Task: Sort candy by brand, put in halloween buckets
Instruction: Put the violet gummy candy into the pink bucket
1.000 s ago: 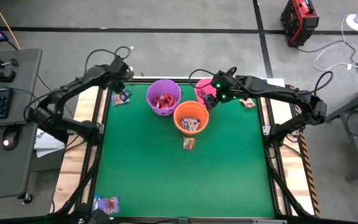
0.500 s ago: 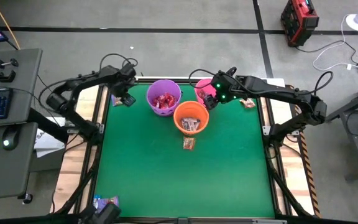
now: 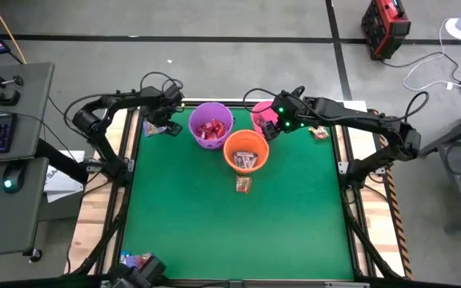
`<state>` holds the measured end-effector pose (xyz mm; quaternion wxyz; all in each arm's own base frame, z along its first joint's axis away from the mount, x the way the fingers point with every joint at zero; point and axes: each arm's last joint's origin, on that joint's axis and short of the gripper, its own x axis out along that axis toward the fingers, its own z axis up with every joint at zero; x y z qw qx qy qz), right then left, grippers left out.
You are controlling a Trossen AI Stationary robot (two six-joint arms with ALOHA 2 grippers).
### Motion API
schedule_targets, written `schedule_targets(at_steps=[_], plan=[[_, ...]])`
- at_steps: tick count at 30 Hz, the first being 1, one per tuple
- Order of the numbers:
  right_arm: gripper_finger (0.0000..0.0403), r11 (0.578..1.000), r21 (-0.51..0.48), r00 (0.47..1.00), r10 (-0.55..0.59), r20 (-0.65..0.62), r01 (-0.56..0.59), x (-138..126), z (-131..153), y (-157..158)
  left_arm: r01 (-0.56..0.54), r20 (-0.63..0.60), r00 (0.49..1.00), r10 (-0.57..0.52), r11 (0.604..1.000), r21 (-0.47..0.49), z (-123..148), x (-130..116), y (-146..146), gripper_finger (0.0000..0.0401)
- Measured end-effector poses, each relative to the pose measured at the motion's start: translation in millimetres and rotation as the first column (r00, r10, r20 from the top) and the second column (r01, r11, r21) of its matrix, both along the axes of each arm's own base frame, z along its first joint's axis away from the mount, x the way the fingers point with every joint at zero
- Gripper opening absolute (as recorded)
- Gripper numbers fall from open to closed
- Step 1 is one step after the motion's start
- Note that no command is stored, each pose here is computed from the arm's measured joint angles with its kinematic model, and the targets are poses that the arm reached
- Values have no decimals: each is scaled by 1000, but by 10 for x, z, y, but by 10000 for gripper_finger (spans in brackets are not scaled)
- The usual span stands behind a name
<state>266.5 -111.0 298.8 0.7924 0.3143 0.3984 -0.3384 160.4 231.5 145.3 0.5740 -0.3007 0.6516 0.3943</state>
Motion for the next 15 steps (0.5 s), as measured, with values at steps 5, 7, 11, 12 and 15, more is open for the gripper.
schedule_targets(at_steps=[5,7,11,12,15], plan=[[252,1000,7,1000,-12,5,12,0,0,0,-39,-41,998,38,999,-24,-115,68,-22,241],[252,1000,8,1000,-12,4,12,0,-1,0,-23,-55,998,21,999,-27,-137,98,-43,232],[252,1000,7,1000,-10,4,10,0,0,0,20,-37,999,-22,997,-72,-139,154,-110,188],[252,1000,7,1000,-10,4,10,0,0,0,26,-31,999,-29,996,-86,-137,169,-135,172],[252,1000,4,1000,-6,2,6,0,0,0,51,-23,998,-55,988,-143,-135,217,-226,122]])
